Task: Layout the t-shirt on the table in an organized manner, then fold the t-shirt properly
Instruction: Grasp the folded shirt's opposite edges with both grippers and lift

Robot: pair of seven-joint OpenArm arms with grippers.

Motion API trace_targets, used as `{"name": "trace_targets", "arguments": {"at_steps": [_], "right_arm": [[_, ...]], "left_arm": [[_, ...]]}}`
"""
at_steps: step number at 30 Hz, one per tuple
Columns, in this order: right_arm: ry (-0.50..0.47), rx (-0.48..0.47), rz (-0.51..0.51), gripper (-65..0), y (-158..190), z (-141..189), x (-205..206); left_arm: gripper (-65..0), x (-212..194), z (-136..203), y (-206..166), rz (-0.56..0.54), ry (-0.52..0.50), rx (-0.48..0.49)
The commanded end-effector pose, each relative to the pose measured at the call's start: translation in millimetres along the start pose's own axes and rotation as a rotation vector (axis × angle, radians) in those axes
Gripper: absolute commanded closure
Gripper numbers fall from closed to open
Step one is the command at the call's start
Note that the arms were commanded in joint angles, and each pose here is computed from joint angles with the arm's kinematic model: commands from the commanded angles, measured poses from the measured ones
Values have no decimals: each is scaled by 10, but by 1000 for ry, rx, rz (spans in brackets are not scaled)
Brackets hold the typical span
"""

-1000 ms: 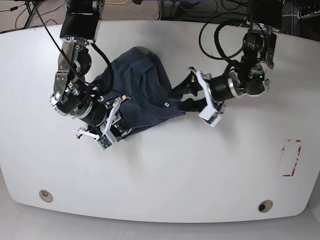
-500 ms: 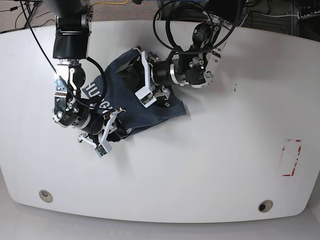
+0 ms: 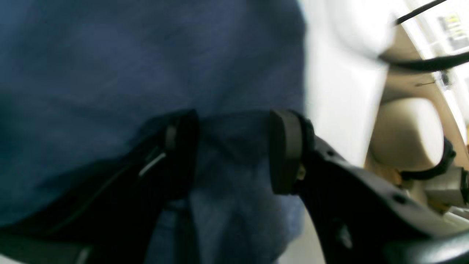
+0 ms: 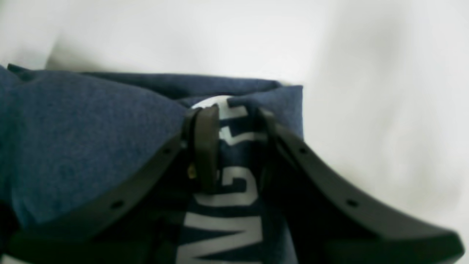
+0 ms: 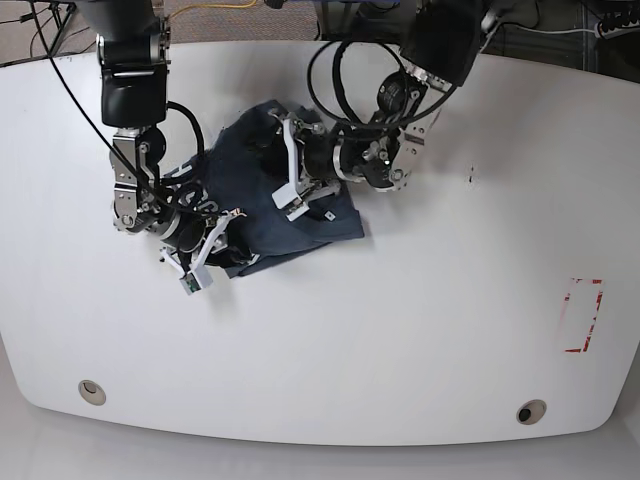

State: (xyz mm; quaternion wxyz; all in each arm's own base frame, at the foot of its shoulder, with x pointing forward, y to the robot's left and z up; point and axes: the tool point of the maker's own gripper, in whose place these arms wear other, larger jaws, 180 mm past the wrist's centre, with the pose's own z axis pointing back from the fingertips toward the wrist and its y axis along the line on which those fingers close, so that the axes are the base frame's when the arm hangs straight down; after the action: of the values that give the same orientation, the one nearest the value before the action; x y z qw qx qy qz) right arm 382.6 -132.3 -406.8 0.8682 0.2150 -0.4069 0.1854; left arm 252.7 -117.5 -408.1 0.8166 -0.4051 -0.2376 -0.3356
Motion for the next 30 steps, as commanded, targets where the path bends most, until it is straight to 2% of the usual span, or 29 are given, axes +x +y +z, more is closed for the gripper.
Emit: {"name": "trace_targets", "arguments": {"at_steps": [1, 7, 15, 19, 25, 30], "right_arm": [[10, -34, 21, -152, -164, 164, -48], [20, -62, 5, -152, -116, 424, -362], [49, -133, -23, -152, -66, 832, -698], [50, -141, -27, -152, 74, 950, -765], [12, -171, -9, -152, 242, 1107, -620], [18, -182, 82, -152, 400, 1212, -352]], "left_arm": [[-287, 55, 63, 202, -13, 16, 42], [-287, -32, 324, 559, -38, 58, 122], [-287, 82, 676, 992, -92, 88, 226], [-287, 221, 783, 1163, -105, 90, 261], [-287, 526, 948, 1299, -151, 66, 302], [-287, 876, 1059, 1195, -213, 20, 297]]}}
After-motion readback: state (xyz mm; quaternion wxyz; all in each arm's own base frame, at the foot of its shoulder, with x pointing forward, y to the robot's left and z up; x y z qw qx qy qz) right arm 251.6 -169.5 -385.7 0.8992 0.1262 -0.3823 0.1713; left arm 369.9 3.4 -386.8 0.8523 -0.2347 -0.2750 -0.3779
